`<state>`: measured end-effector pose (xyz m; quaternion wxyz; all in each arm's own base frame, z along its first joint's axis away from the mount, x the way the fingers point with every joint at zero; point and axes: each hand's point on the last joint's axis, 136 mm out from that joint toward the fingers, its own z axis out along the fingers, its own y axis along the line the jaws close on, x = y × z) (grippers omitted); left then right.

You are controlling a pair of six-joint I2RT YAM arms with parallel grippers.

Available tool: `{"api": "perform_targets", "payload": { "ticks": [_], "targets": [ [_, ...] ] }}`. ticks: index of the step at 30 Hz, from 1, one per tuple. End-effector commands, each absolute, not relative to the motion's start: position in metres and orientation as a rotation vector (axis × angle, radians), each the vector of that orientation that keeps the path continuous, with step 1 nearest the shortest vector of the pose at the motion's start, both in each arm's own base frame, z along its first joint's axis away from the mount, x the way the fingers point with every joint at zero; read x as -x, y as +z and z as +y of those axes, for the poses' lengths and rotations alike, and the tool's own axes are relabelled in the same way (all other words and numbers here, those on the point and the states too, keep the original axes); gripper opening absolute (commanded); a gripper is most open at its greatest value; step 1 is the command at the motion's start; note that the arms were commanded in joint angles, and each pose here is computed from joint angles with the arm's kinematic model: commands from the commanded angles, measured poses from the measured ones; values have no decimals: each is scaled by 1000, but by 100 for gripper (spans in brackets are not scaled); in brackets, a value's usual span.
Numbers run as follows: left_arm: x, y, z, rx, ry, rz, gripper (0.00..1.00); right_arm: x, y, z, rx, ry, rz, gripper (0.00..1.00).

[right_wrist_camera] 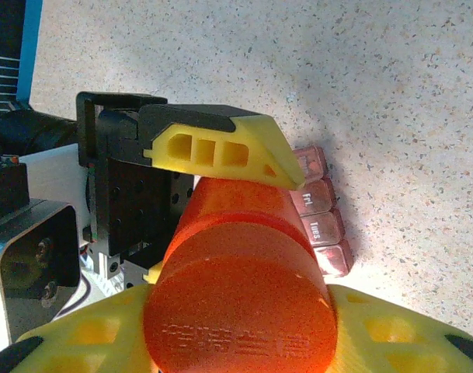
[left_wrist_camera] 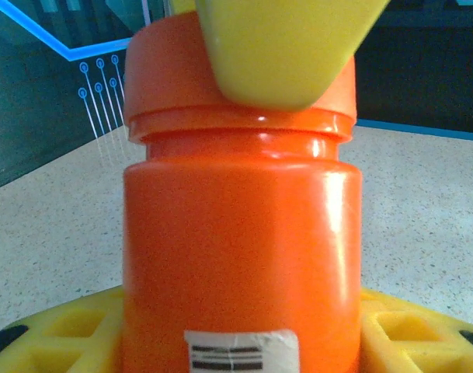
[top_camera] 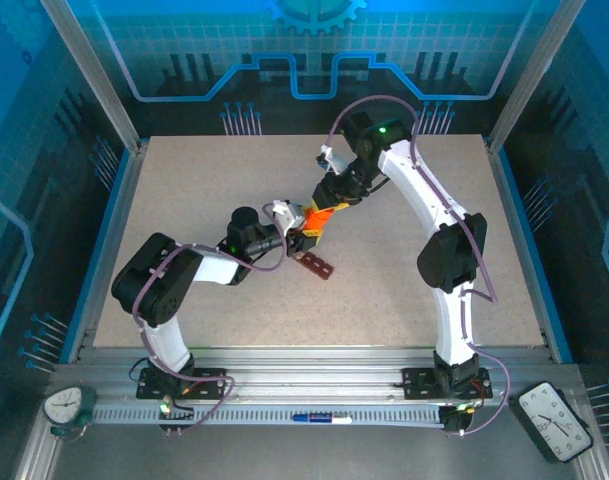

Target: Sort the pills into containers

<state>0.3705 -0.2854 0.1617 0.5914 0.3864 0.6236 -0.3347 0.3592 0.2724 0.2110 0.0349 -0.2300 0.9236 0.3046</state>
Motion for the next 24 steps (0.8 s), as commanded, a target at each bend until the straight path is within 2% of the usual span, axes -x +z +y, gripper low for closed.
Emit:
{"api": "perform_targets", "payload": {
  "ticks": [1, 9, 24],
  "targets": [
    [-362, 232, -291, -900, -742, 1187, 0, -341, 204, 299, 743, 1037, 2862, 49],
    [-364, 224, -289, -887, -734, 1204, 0, -354, 229, 293, 669, 1042, 2783, 55],
    [-369, 228, -287, -852, -756, 1218, 0, -366, 278, 278, 594, 1099, 2607, 78]
  ]
}}
